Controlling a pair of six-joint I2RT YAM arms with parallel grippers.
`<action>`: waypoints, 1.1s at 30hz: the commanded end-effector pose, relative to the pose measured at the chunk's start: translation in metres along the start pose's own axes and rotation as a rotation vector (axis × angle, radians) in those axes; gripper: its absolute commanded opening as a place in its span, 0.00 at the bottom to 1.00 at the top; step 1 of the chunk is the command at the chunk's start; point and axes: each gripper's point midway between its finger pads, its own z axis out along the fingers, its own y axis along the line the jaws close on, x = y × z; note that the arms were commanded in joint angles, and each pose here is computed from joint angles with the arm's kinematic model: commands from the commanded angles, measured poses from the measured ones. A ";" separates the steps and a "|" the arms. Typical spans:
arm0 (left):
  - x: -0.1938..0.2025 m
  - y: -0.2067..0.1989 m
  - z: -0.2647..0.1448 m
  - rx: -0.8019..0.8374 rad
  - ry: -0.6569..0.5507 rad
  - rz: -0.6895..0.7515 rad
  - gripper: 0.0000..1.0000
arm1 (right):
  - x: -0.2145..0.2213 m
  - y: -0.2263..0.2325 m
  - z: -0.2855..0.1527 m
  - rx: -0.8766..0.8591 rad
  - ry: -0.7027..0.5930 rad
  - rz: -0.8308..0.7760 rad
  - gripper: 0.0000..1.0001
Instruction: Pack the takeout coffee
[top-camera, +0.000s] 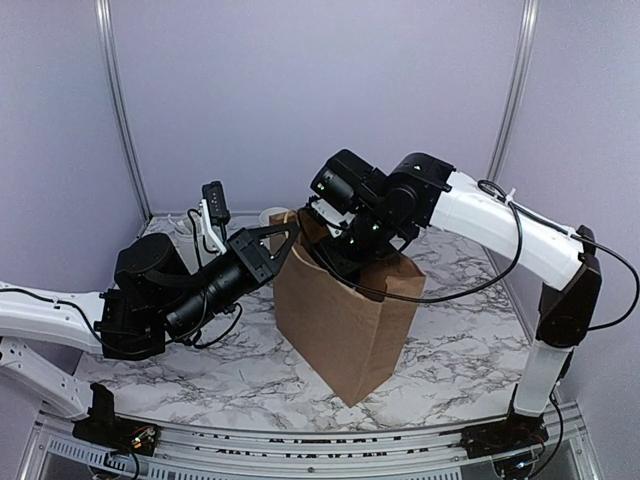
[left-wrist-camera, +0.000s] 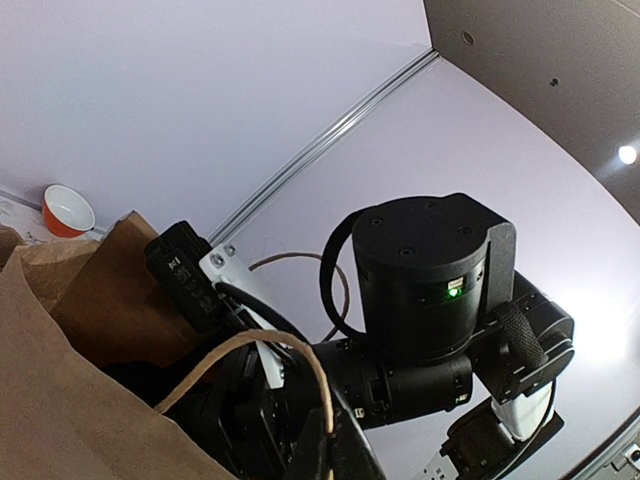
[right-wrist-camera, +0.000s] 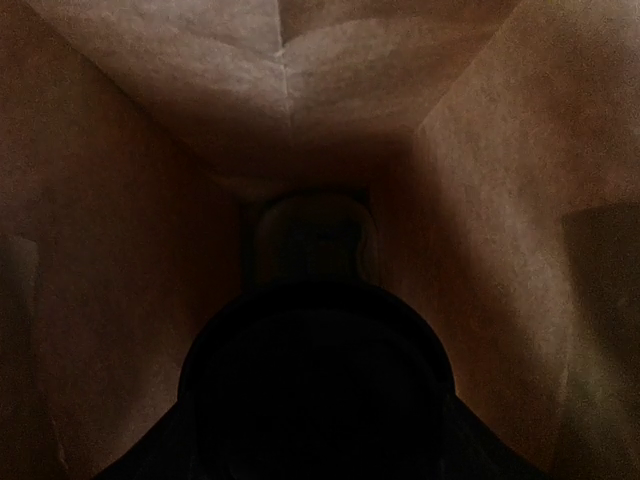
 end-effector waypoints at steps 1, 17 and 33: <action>-0.009 -0.003 -0.006 0.002 -0.023 0.003 0.00 | 0.007 -0.001 -0.005 0.003 0.010 -0.016 0.46; -0.004 -0.001 -0.003 -0.008 -0.009 0.004 0.00 | 0.031 -0.004 0.002 0.003 0.091 -0.043 0.46; -0.006 0.005 -0.009 -0.023 -0.017 0.011 0.00 | 0.045 -0.012 0.011 -0.068 0.163 -0.014 0.46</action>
